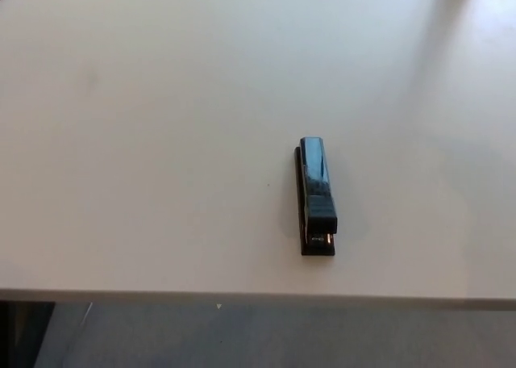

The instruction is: The robot uses its right hand to press on the stapler that is in the middle of the desk

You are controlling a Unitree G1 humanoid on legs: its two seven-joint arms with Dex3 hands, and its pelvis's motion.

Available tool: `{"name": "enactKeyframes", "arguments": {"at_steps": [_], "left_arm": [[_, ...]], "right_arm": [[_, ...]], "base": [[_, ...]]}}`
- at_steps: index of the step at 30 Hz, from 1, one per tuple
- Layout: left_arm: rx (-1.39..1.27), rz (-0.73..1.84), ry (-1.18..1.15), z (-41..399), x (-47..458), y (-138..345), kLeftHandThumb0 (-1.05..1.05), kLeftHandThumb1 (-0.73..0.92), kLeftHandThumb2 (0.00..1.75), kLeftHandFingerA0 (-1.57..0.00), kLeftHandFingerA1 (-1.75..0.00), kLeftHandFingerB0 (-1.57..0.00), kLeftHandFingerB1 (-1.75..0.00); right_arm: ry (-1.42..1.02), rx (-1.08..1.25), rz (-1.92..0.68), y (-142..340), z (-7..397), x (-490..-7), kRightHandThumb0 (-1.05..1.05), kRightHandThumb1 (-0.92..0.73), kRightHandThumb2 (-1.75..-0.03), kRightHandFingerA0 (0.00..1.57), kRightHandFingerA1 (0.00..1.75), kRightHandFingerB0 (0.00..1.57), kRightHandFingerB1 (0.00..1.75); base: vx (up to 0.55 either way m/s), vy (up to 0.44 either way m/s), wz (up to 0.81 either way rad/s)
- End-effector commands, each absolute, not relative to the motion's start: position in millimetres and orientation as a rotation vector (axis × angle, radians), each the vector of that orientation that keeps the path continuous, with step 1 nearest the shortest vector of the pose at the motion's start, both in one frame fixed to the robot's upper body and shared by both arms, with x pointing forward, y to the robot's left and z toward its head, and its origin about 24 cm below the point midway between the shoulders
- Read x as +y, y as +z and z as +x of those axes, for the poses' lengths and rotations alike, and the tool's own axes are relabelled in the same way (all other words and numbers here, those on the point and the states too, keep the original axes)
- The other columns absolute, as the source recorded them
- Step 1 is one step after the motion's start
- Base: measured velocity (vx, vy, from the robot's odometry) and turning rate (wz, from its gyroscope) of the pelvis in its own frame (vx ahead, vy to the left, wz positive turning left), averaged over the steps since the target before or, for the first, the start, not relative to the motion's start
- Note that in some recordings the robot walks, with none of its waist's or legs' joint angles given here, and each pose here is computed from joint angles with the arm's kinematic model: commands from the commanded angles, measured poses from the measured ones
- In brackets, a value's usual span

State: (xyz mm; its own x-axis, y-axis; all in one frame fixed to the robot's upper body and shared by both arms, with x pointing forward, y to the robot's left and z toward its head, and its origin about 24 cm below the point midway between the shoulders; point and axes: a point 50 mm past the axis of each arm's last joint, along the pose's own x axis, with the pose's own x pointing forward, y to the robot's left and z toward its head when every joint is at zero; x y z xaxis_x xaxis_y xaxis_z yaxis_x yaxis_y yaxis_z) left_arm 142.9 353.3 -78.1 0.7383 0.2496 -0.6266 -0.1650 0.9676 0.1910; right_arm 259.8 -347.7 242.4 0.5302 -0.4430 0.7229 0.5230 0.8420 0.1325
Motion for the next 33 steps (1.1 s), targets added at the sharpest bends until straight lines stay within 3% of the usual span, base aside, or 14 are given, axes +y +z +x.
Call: {"name": "enactKeyframes", "arguments": {"at_steps": [1, 6, 9, 10, 11, 18, 20, 22, 23, 25, 26, 28, 29, 33], "left_arm": [[0.673, 0.155, 0.240, 146, 364, -68, -0.51, 0.92, 0.96, 0.00, -0.17, 0.00, -0.16], [0.681, 0.163, 0.233, 147, 364, -69, -0.44, 0.92, 0.90, 0.00, -0.16, 0.00, -0.14], [0.684, 0.173, 0.230, 147, 364, -69, -0.54, 0.87, 1.02, 0.00, -0.23, 0.00, -0.21], [0.686, 0.176, 0.230, 146, 364, -69, -0.54, 0.87, 1.02, 0.00, -0.23, 0.00, -0.21], [0.686, 0.172, 0.236, 147, 365, -69, -0.55, 0.87, 1.02, 0.00, -0.23, 0.00, -0.21], [0.688, 0.172, 0.227, 146, 364, -70, -0.55, 0.87, 1.03, 0.00, -0.23, 0.00, -0.21], [0.685, 0.162, 0.230, 144, 363, -71, -0.42, 0.92, 0.91, 0.00, -0.16, 0.00, -0.15], [0.690, 0.158, 0.231, 143, 363, -72, -0.44, 0.92, 0.91, 0.00, -0.16, 0.00, -0.16], [0.690, 0.159, 0.225, 143, 362, -72, -0.43, 0.92, 0.91, 0.00, -0.14, 0.00, -0.14], [0.690, 0.167, 0.222, 143, 362, -71, -0.43, 0.92, 0.90, 0.00, -0.15, 0.00, -0.15], [0.687, 0.171, 0.219, 143, 362, -71, -0.43, 0.92, 0.91, 0.00, -0.15, 0.00, -0.15], [0.686, 0.184, 0.210, 143, 362, -71, -0.44, 0.92, 0.91, 0.00, -0.16, 0.00, -0.15], [0.685, 0.183, 0.208, 143, 362, -71, -0.55, 0.87, 1.03, 0.00, -0.22, 0.00, -0.21], [0.685, 0.182, 0.201, 144, 361, -71, -0.43, 0.92, 0.91, 0.00, -0.16, 0.00, -0.15]], "right_arm": [[-0.082, -0.823, 0.001, 264, 297, -246, 0.02, -0.71, -0.85, 1.30, 1.03, 0.84, 1.00], [0.035, -0.771, -0.024, 249, 296, -180, -0.07, -0.75, -0.74, 1.32, 1.04, 0.84, 1.05], [0.125, -0.728, -0.031, 235, 300, -149, 0.00, -0.82, -0.71, 1.28, 0.98, 0.75, 1.06], [0.139, -0.709, -0.025, 230, 300, -145, 0.00, -0.82, -0.71, 1.28, 0.98, 0.75, 1.06], [0.174, -0.679, -0.007, 220, 306, -131, -0.02, -0.82, -0.72, 1.27, 1.14, 0.74, 1.11], [0.229, -0.535, 0.049, 185, 317, -87, -0.10, -0.77, -0.72, 1.31, 1.07, 0.77, 1.12], [0.258, -0.483, 0.073, 170, 319, -76, -0.13, -0.79, -0.66, 1.31, 1.11, 0.77, 1.13], [0.272, -0.411, 0.093, 153, 321, -64, -0.17, -0.81, -0.64, 1.31, 1.09, 0.79, 1.07], [0.271, -0.392, 0.088, 148, 321, -60, -0.22, -0.81, -0.64, 1.32, 1.01, 0.75, 0.68], [0.293, -0.352, 0.106, 140, 322, -55, -0.24, -0.82, -0.63, 1.32, 1.05, 0.74, 0.62], [0.287, -0.336, 0.082, 133, 323, -50, -0.24, -0.82, -0.63, 1.33, 1.08, 0.72, 0.63], [0.287, -0.298, 0.077, 122, 325, -45, -0.19, -0.83, -0.68, 1.30, 1.13, 0.72, 1.14], [0.287, -0.281, 0.077, 116, 327, -43, -0.16, -0.82, -0.72, 1.28, 1.14, 0.72, 1.18], [0.251, -0.192, 0.102, 99, 338, -41, -0.14, -0.78, -0.77, 1.27, 1.12, 0.79, 1.21]], "base": [[0.00, 0.000, 0.00], [0.00, 0.000, 0.00], [0.00, 0.000, 0.00], [0.00, 0.000, 0.00], [0.00, 0.000, 0.00], [0.00, 0.000, 0.00], [0.00, 0.000, 0.00], [0.00, 0.000, 0.00], [0.00, 0.000, 0.00], [0.00, 0.000, 0.00], [0.00, 0.000, 0.00], [0.00, 0.000, 0.00], [0.00, 0.000, 0.00], [0.00, 0.000, 0.00]]}}
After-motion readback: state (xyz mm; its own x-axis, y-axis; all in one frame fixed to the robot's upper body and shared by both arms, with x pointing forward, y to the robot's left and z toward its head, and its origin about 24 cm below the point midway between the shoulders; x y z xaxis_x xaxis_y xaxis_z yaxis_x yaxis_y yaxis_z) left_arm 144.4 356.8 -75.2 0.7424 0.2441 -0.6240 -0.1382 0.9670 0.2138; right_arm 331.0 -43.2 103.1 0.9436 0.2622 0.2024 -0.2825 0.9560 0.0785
